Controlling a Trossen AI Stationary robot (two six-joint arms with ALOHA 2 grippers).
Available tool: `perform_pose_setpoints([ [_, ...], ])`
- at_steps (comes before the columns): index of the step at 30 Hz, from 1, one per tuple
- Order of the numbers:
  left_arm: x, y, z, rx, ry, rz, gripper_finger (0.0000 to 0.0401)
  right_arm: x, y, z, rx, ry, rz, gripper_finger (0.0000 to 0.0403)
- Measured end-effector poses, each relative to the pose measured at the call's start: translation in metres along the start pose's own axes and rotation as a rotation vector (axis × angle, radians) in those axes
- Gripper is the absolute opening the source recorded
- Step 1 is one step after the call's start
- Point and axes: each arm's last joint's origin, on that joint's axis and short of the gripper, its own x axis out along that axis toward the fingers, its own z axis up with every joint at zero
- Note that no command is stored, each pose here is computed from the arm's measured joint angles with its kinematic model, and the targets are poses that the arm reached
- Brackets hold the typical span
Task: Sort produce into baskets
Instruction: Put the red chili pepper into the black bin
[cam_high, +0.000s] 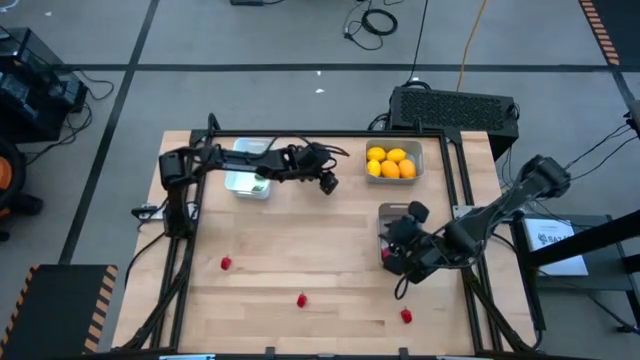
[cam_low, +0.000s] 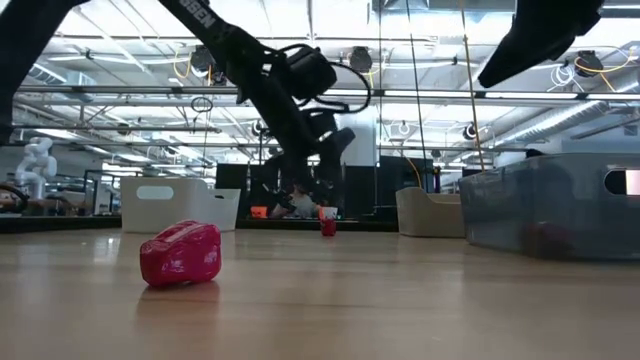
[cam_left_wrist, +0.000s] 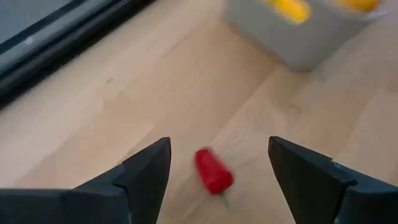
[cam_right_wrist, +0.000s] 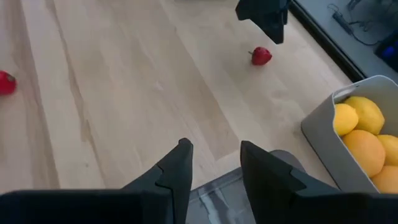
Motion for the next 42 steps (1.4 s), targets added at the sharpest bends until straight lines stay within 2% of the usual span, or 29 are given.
perform_pose_setpoints([
  [5,0.011,-0.006,-0.011,-0.071,0.023,0.018,0.0276,0.006,0.005,-0.003,-0.05,0.015,-0.017,0.0125],
  [9,0.031,-0.011,-0.026,-0.109,0.052,0.026,0.0276,0.009,0.008,-0.005,-0.066,0.021,-0.024,0.0125],
  [14,0.051,-0.011,-0.04,-0.141,0.054,0.111,0.0276,0.01,0.012,-0.007,-0.067,0.023,-0.016,0.0125],
  [24,0.054,-0.017,-0.044,-0.123,0.029,0.149,0.0267,0.001,0.021,-0.015,-0.078,0.013,0.029,0.0125],
  [28,0.053,-0.019,-0.045,-0.114,0.034,0.147,0.0226,0.0,0.023,-0.015,-0.074,0.005,0.037,0.0125],
  [38,0.052,-0.025,-0.047,-0.03,0.044,0.126,0.0081,0.0,0.024,-0.014,-0.011,0.003,0.048,0.0125],
  [42,0.047,-0.031,-0.048,0.026,0.049,0.106,0.0059,0.0,0.024,-0.014,-0.01,0.002,0.049,0.0125],
])
